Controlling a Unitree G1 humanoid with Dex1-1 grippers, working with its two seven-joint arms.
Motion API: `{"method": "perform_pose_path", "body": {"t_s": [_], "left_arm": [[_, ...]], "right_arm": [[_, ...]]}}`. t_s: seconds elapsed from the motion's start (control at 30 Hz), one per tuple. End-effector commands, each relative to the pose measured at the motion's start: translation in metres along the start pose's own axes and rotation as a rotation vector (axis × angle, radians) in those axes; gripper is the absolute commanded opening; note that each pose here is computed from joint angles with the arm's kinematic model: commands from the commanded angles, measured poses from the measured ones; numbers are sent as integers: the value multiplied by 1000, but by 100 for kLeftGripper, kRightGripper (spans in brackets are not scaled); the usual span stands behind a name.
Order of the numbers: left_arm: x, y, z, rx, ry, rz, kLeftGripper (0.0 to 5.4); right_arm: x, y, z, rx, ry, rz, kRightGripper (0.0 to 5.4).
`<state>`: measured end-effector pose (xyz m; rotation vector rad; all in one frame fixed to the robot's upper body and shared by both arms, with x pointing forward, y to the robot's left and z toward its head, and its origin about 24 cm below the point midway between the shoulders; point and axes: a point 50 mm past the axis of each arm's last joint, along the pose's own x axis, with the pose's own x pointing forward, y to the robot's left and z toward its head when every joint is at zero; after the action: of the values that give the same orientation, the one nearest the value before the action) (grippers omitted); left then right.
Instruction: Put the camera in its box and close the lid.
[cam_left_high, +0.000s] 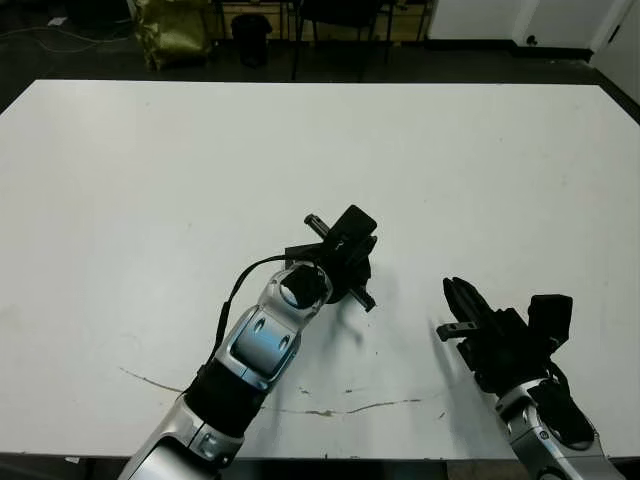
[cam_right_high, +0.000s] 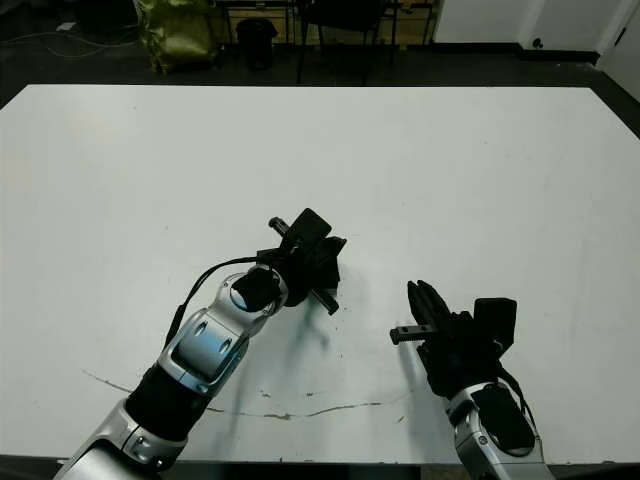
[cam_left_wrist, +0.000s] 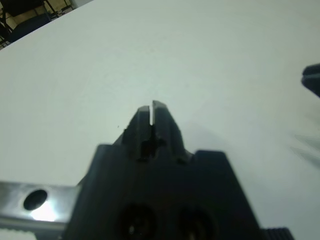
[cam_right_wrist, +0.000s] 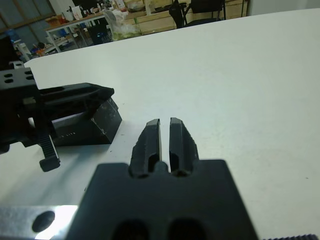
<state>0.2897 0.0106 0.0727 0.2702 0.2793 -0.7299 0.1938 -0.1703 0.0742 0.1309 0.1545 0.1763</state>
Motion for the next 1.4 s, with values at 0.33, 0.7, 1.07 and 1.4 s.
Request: {"method": "perform_pose_path", "body": {"t_s": [0.33, 0.7, 1.07, 1.4], "left_arm": [[6, -11, -84, -240, 345, -36, 2], [4, -10, -130, -415, 437, 30, 2], [3, -12, -132, -511, 429, -4, 2], [-12, 16, -89, -489, 254, -8, 2]], "right_arm": [[-2, -5, -3, -3, 28, -26, 0], [-1, -8, -5, -44, 48, -36, 0], [-3, -2, -2, -51, 40, -43, 0], [1, -8, -7, -31, 26, -10, 0]]}}
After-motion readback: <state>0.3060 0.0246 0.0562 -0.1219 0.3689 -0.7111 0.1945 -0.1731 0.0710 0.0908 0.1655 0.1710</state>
